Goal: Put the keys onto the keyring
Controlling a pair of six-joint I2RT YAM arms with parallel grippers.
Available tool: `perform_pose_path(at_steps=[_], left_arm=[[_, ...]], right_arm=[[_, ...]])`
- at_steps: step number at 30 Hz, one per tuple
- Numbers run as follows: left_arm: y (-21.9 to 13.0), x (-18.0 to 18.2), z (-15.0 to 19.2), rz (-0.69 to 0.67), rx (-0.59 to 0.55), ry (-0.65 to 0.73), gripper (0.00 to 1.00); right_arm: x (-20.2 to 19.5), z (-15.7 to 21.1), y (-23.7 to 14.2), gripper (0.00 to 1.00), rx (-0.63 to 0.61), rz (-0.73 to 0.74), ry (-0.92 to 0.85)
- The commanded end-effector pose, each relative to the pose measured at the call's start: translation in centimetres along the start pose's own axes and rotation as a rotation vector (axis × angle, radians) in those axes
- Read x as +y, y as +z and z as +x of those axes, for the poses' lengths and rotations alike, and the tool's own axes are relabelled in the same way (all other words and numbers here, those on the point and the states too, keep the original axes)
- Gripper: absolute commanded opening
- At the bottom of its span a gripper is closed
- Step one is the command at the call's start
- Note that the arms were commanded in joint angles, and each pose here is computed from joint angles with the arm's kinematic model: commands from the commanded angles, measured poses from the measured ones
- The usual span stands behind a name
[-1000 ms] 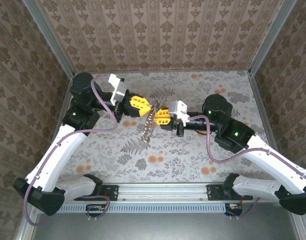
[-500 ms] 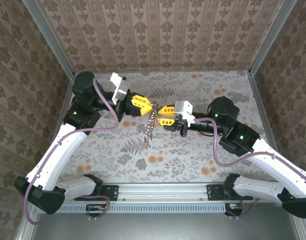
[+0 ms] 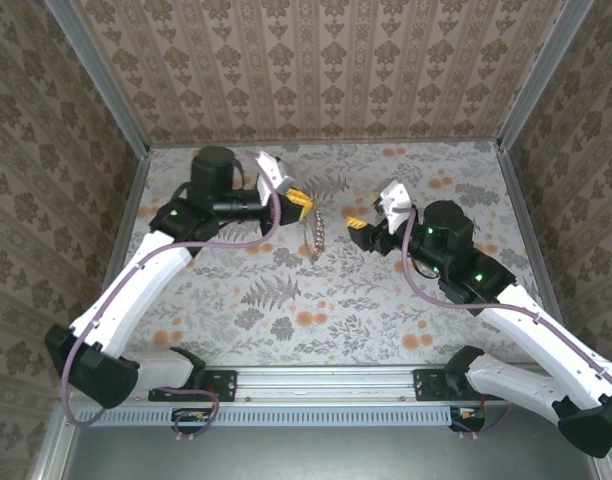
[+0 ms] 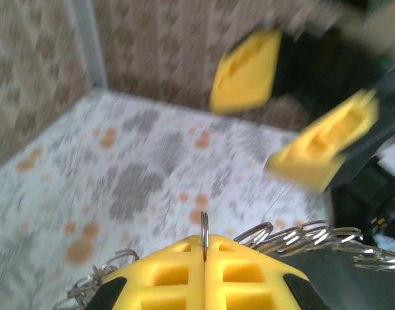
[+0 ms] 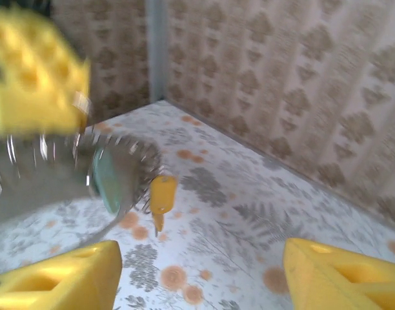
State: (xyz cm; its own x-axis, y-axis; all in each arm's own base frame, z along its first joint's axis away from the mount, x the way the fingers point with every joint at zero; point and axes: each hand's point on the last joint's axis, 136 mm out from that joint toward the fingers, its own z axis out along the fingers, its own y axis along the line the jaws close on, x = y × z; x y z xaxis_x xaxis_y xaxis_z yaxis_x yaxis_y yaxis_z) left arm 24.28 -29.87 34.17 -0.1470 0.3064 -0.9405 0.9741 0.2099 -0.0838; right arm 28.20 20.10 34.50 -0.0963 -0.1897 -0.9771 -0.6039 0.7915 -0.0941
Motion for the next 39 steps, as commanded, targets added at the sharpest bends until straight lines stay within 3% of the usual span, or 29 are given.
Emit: perform_pose_path(at_steps=[1,10,12,17,28,34,39], left_arm=[[1.4,2.3,5.4,-0.126,0.199,-0.005,0.00],[6.7,4.9,13.6,-0.182,0.464,-0.126,0.00],[8.0,5.5,15.2,-0.193,0.524,-0.141,0.00],[11.0,6.9,19.0,-0.211,0.640,-0.204,0.00],[16.5,8.2,22.1,-0.186,0.646,-0.297,0.01],[17.6,8.5,23.0,-0.190,0.644,-0.354,0.17],[16.9,8.1,20.3,-0.195,0.570,-0.337,0.41]], right_arm=[[-3.7,1.0,-0.4,0.74,0.023,0.152,0.140],[-8.9,4.1,0.3,0.83,0.098,0.343,0.245],[-9.7,4.2,0.1,1.00,0.085,0.364,0.258],[-10.7,4.7,-0.1,1.00,0.084,0.413,0.255],[-13.5,7.2,-2.3,1.00,0.078,0.547,0.353],[-13.4,8.6,-2.4,1.00,0.066,0.535,0.368],[-13.8,10.1,-2.5,1.00,0.088,0.548,0.375]])
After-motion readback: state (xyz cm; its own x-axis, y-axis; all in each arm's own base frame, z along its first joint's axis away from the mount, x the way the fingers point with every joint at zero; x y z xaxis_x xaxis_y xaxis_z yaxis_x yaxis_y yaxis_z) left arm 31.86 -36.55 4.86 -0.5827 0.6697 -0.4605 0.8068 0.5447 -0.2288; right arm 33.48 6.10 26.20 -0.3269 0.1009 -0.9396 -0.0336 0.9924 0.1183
